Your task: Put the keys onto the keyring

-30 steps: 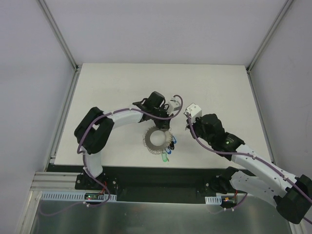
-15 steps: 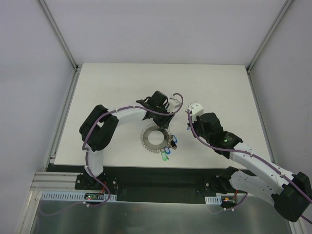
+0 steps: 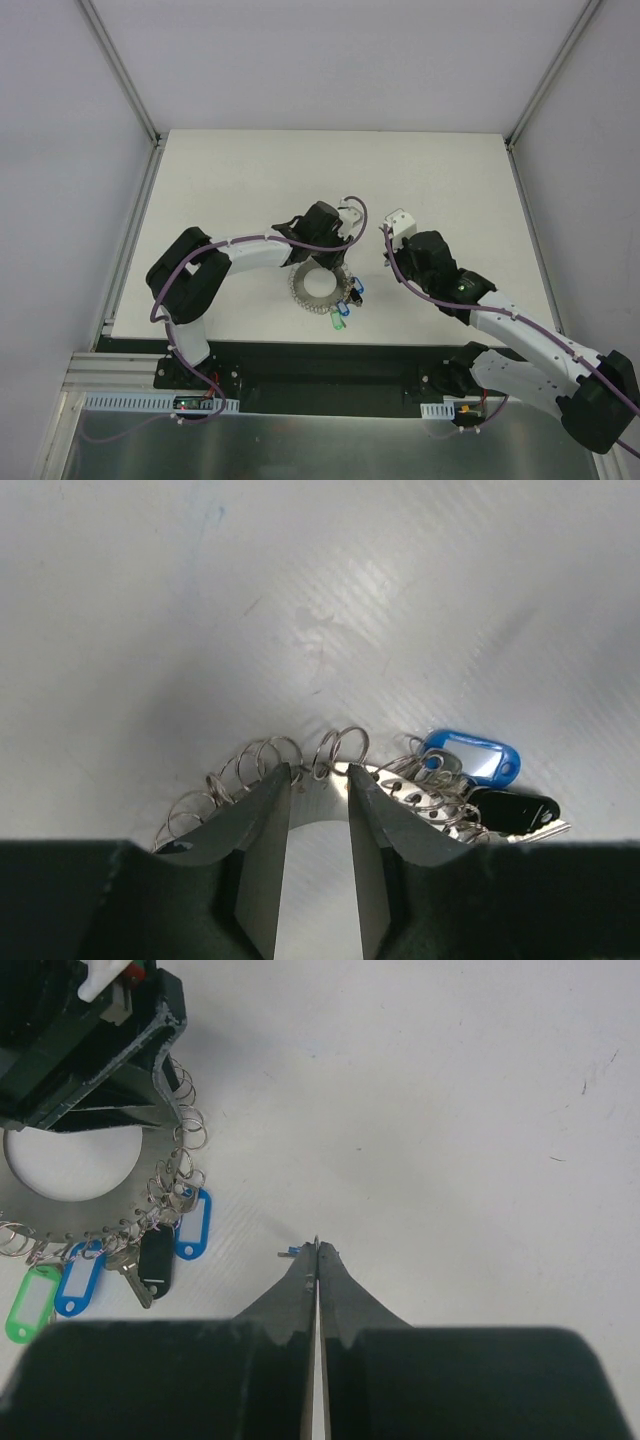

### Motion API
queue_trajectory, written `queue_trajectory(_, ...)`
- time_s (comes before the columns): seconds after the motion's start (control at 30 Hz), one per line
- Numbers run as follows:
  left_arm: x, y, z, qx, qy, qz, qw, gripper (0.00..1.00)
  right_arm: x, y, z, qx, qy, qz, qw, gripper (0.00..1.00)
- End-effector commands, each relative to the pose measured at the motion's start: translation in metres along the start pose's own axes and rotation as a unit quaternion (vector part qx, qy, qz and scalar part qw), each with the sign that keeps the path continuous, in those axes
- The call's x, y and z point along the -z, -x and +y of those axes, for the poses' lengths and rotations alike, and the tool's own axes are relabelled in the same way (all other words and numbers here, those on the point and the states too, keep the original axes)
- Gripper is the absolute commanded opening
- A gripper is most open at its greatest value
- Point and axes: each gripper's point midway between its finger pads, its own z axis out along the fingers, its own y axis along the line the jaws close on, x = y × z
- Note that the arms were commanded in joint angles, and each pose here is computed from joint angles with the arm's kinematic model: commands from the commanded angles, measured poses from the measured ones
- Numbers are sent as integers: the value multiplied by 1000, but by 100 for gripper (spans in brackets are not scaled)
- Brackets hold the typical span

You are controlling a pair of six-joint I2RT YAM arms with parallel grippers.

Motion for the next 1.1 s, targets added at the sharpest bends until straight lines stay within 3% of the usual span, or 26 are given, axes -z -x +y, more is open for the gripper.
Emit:
queue_trajectory(0.0,8,20,7,36,32,-69,996,28,2,16,-3,-11,-4,-14,1000,1)
queue_trajectory(0.37,4,18,14,63,48,-110,991,24,2,16,-2,-11,-2,-13,1000,1)
queue_trajectory(0.73,-2,11,6,71,23,-92,993,16,1,15,-1,-9,1,-7,1000,1)
queue_trajectory(1.07,-2,-1,12,78,40,-81,993,17,0,13,0,-7,4,-3,1000,1)
